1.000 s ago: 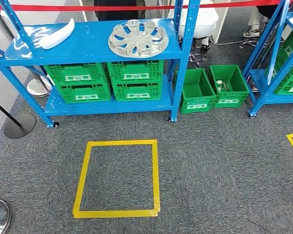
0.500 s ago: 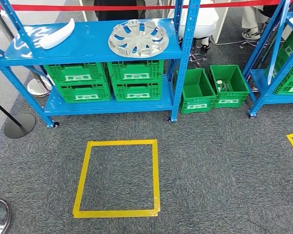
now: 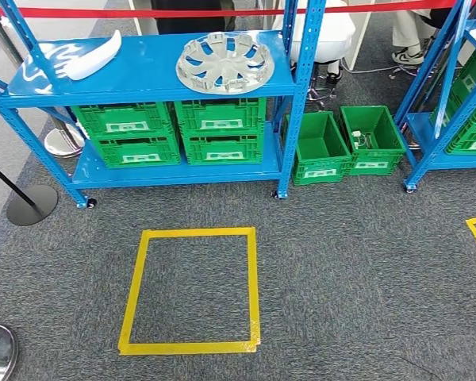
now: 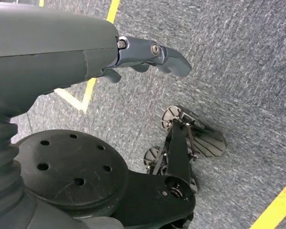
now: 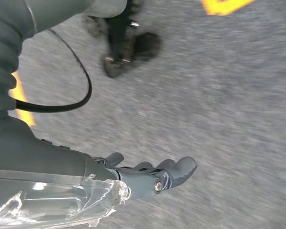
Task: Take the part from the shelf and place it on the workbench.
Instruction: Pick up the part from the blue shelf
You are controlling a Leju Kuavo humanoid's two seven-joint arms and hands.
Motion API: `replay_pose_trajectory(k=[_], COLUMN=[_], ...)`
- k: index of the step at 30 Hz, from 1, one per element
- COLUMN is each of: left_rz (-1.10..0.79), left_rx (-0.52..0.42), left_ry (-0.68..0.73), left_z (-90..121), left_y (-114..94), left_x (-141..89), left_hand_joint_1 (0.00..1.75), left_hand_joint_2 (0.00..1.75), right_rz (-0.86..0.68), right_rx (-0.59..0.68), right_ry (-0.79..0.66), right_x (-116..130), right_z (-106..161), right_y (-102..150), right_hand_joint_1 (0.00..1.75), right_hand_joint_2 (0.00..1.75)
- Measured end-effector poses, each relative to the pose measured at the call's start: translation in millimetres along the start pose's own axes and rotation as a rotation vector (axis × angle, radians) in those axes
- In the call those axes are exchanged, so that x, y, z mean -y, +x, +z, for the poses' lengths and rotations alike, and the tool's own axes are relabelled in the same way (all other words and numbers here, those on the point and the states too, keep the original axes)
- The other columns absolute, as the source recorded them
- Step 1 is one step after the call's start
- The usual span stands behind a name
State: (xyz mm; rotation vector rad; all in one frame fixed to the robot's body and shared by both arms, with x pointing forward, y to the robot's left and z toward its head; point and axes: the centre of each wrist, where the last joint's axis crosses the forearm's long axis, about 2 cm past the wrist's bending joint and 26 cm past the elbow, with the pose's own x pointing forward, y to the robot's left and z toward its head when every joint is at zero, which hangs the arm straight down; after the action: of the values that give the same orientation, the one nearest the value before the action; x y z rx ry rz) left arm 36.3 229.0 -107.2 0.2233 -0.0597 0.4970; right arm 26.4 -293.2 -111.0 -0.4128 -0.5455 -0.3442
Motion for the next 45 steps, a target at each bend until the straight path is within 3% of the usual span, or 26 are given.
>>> replay_pose_trajectory(k=[9, 14, 18, 24, 27, 32, 38, 45], left_rz=[0.019, 0.063, 0.062, -0.056, -0.099, -0.147, -0.190, -0.206], left_rx=[-0.004, -0.020, -0.024, 0.008, 0.019, 0.026, 0.041, 0.044], left_ry=[-0.001, 0.027, 0.031, -0.039, -0.062, -0.093, -0.111, -0.107], left_z=[0.4, 1.5, 2.9, -0.5, -3.5, -8.0, -12.4, -14.7], left_y=[-1.2, -3.1, -4.9, 1.6, 4.6, 10.6, 17.7, 20.3], left_x=[0.8, 2.7, 5.8, -0.2, -7.3, -18.5, -30.7, -38.0], left_hand_joint_1=[0.00, 0.00, 0.00, 0.00, 0.00, 0.00, 0.00, 0.00], left_hand_joint_2=[1.75, 1.75, 0.00, 0.00, 0.00, 0.00, 0.00, 0.00], right_rz=[-0.013, 0.013, 0.067, 0.079, 0.060, 0.155, 0.242, 0.254], right_rx=[0.060, 0.192, 0.346, 0.483, 0.540, 0.753, 0.986, 1.145], right_ry=[-0.025, -0.032, -0.023, -0.101, -0.125, -0.183, -0.210, -0.255], right_x=[3.1, 4.7, 5.8, -7.7, -0.7, 32.2, 46.8, 60.3], right_z=[-1.9, -2.7, -1.8, 0.9, 0.2, 6.4, 39.5, 63.2], right_y=[2.7, 5.5, 10.3, 33.6, 50.0, 110.4, 197.2, 236.0], right_hand_joint_1=[0.00, 0.00, 0.00, 0.00, 0.00, 0.00, 0.00, 0.00], right_hand_joint_2=[1.75, 1.75, 1.75, 1.75, 1.75, 1.75, 1.75, 1.75])
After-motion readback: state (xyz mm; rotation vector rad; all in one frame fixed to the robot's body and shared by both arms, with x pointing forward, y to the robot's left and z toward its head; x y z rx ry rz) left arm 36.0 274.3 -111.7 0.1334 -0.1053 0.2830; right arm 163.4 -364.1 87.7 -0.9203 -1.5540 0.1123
